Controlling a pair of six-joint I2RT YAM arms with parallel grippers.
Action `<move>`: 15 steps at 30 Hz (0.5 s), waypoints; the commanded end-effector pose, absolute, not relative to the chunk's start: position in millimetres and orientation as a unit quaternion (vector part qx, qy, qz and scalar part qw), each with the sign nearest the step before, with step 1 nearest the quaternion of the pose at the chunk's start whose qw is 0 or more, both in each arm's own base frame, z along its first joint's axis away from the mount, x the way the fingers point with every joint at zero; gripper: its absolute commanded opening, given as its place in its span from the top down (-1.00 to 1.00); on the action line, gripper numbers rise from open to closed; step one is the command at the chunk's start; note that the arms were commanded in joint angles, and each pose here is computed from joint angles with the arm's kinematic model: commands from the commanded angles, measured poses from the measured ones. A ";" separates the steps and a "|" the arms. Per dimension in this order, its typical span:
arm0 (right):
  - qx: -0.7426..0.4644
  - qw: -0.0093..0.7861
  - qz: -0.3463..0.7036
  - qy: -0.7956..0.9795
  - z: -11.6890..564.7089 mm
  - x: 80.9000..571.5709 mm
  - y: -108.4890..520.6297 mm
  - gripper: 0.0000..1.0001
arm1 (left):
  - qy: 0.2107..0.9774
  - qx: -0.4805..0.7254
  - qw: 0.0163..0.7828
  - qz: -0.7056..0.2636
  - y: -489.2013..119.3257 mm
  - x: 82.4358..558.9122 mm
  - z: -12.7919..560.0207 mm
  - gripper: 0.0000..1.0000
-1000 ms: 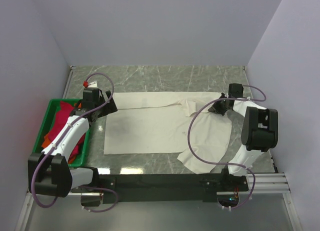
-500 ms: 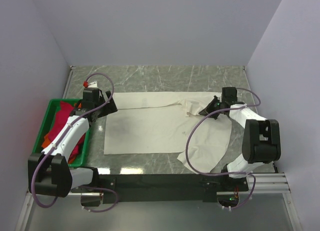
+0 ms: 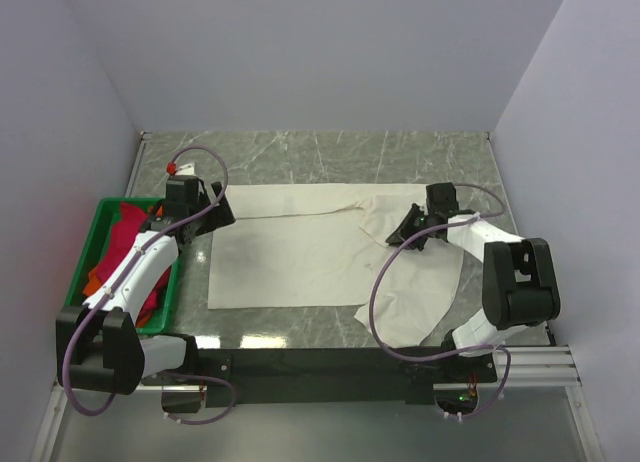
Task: Fold and stack the t-shirts
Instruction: Fold the tshirt
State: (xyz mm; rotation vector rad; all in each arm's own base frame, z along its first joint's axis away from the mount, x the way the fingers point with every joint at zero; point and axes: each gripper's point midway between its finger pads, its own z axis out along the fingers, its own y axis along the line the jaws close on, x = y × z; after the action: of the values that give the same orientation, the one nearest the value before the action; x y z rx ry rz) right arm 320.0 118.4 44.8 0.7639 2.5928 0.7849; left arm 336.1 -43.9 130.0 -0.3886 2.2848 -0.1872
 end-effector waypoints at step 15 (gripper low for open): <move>-0.036 0.381 0.029 0.923 129.7 397.2 174.6 0.19 | 0.899 -0.147 0.407 -0.074 -44.2 339.7 135.8 -0.93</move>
State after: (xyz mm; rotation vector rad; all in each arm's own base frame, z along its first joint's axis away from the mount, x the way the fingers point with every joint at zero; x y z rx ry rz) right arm 376.0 185.0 131.9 0.0129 2.4036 0.3538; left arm 336.1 -43.9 130.0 -0.3886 2.2848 -0.1872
